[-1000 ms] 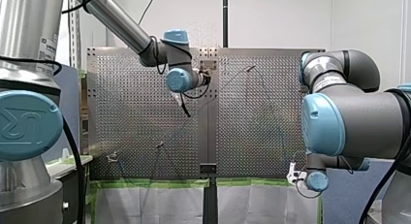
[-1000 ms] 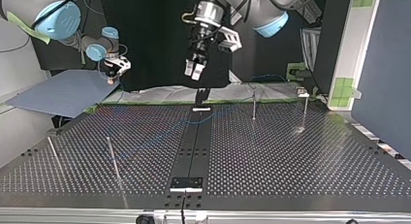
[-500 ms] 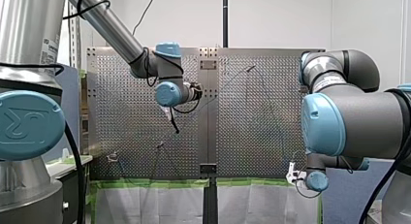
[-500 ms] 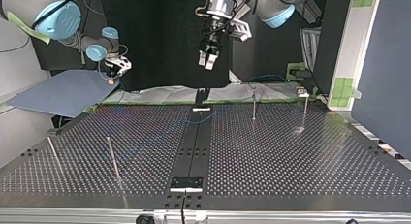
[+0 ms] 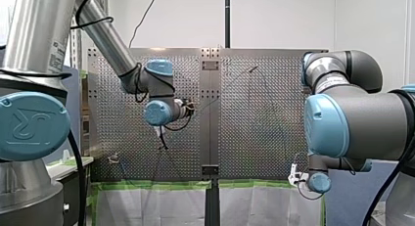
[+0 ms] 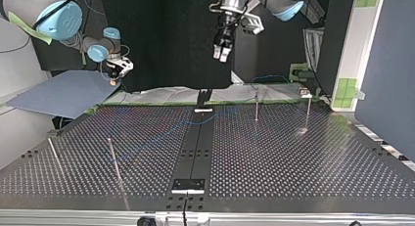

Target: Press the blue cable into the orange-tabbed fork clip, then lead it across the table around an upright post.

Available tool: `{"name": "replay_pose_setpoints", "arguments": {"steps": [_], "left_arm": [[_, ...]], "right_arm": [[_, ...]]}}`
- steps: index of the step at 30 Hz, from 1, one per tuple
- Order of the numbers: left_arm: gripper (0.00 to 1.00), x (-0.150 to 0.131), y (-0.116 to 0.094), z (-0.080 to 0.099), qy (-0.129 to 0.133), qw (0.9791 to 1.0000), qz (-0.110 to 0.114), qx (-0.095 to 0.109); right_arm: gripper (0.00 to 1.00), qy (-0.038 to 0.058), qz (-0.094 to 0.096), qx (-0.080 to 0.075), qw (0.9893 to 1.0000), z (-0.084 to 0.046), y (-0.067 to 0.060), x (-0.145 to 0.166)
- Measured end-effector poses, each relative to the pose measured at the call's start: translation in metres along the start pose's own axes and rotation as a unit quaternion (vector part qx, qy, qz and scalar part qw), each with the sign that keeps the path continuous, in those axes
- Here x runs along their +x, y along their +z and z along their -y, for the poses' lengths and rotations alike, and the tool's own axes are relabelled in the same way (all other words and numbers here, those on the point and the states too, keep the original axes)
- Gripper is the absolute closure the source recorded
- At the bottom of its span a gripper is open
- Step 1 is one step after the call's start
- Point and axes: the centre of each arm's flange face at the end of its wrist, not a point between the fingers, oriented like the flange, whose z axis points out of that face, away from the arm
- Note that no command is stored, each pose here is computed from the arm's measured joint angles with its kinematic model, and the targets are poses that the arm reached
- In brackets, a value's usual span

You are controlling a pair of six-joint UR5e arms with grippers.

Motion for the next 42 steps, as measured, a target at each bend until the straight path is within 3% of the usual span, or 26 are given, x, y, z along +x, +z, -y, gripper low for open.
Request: {"name": "replay_pose_setpoints", "arguments": {"steps": [10, 17, 42], "left_arm": [[0.0, 0.044, -0.028, -0.029, 0.023, 0.9988, -0.042, -0.001], [0.0, 0.062, -0.055, -0.05, 0.052, 0.9962, -0.069, -0.014], [0.0, 0.065, -0.061, -0.055, 0.057, 0.9955, -0.074, -0.016]], "right_arm": [[1.0, -0.0005, 0.0, 0.001, 1.0, 0.002, 0.0, 0.0], [1.0, -0.0015, 0.0, 0.004, 1.0, 0.004, 0.0, 0.0], [1.0, -0.002, 0.0, 0.004, 1.0, 0.004, 0.0, 0.0]]}}
